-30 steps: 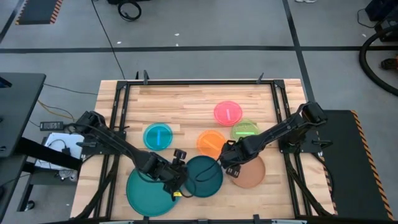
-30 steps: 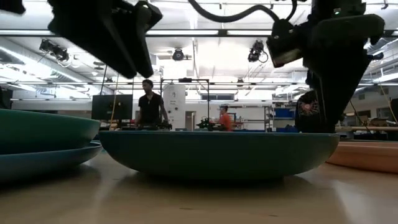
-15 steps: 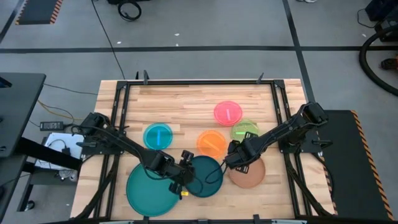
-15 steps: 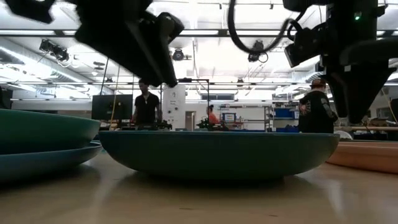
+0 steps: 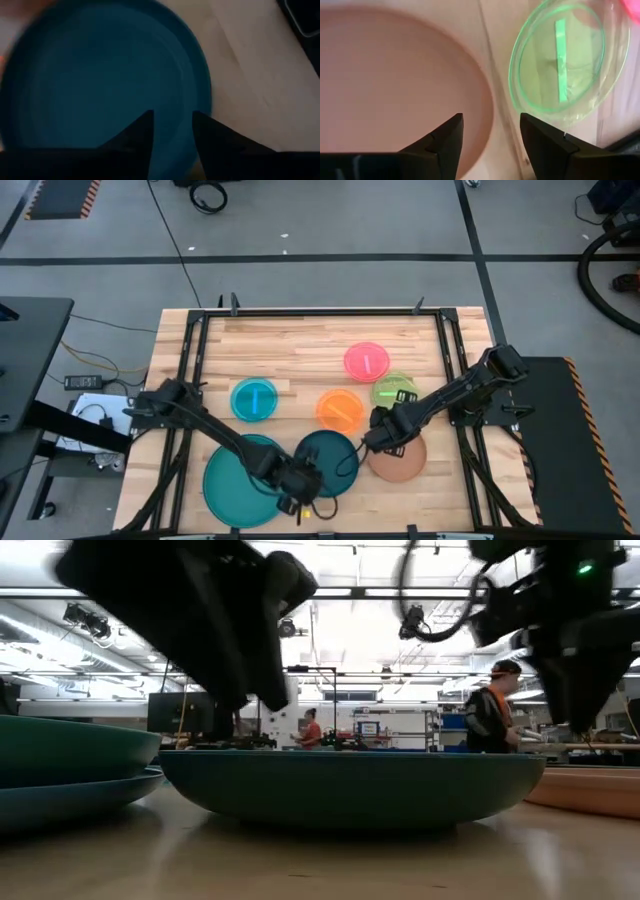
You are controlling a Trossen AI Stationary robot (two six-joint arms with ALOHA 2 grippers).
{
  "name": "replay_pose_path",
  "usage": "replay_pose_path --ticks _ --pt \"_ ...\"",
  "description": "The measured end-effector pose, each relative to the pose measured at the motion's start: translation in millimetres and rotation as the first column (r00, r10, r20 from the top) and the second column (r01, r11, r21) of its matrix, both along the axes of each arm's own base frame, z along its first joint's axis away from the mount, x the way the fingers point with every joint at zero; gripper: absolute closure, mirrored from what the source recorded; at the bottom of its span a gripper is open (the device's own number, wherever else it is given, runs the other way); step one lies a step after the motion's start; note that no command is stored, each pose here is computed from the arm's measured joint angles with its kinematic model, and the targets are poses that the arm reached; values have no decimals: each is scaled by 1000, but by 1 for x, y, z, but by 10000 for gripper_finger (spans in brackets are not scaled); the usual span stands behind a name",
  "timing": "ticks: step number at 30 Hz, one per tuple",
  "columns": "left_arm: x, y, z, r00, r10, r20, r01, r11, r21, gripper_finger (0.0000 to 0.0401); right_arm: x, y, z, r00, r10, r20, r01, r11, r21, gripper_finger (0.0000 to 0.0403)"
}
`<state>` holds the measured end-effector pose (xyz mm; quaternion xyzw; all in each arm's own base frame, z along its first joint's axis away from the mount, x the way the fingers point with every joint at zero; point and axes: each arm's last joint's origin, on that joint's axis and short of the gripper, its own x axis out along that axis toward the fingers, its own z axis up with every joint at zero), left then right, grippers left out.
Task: Stack plastic plates
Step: Stack the dark green plate on top of the green plate
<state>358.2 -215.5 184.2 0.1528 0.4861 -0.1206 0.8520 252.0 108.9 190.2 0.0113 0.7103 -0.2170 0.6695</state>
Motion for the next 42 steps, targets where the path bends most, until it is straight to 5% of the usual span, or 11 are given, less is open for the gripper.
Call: replay_pose_path --ticks 13,24,34,42 --pt "11 -36 13 999 19 41 -18 999 -43 259 -29 48 6 995 54 83 -51 998 -37 204" --pt "4 -41 11 999 -1 44 0 999 33 259 -35 62 5 984 81 157 -73 996 -51 204" --pt "3 -49 -29 999 -29 -44 34 991 129 259 -33 69 5 972 103 212 -97 995 -37 204" --pt "2 -47 -34 997 -30 -71 40 987 154 260 -33 69 5 970 106 219 -101 994 -36 204"
